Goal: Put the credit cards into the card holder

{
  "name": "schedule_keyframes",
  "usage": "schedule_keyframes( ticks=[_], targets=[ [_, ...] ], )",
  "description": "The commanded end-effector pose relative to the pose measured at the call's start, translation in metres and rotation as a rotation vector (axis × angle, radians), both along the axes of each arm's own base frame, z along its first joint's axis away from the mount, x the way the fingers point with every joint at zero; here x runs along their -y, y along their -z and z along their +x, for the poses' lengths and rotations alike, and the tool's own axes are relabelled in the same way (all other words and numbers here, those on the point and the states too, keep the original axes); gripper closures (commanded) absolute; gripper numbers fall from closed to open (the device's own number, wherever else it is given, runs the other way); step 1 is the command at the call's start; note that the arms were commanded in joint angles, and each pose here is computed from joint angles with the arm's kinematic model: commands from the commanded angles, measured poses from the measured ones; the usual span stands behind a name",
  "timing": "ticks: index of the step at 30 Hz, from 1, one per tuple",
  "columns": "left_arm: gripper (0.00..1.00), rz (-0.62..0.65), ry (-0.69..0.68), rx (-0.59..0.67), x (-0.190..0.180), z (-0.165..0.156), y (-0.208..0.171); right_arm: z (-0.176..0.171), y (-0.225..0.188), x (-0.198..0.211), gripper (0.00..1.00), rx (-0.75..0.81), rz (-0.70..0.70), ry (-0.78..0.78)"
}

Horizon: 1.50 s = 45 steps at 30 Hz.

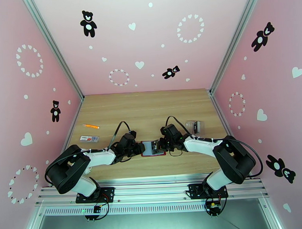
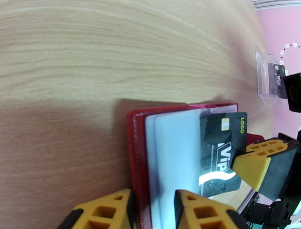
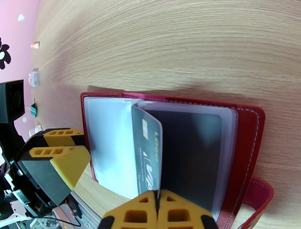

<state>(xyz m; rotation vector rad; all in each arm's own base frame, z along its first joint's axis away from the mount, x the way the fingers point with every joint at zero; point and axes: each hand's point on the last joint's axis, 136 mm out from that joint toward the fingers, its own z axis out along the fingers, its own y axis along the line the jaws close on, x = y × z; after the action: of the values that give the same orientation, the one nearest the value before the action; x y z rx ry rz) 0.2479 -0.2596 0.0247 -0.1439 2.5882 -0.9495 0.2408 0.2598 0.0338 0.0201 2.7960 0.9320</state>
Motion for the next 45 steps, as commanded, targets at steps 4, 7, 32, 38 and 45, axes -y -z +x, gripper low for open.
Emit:
schedule_keyframes(
  ticks=[4, 7, 32, 38, 45],
  targets=[
    [0.66, 0.037, 0.011, -0.038, -0.007, -0.011, 0.013, -0.018, 0.027, 0.008, 1.00, -0.093, -0.061, 0.002],
    [0.66, 0.040, 0.011, -0.039, -0.007, -0.011, 0.013, -0.018, 0.027, 0.006, 1.00, -0.096, -0.051, 0.001],
    [0.66, 0.061, 0.006, -0.032, -0.011, -0.011, 0.014, -0.012, 0.021, 0.009, 0.70, -0.049, -0.171, -0.032],
    [0.66, 0.062, 0.006, -0.033, -0.011, -0.011, 0.014, -0.011, 0.021, 0.006, 0.67, -0.042, -0.225, -0.049],
    [0.66, 0.065, 0.010, -0.035, -0.011, -0.012, 0.016, -0.010, 0.023, 0.001, 0.65, -0.037, -0.266, -0.064]
  ],
)
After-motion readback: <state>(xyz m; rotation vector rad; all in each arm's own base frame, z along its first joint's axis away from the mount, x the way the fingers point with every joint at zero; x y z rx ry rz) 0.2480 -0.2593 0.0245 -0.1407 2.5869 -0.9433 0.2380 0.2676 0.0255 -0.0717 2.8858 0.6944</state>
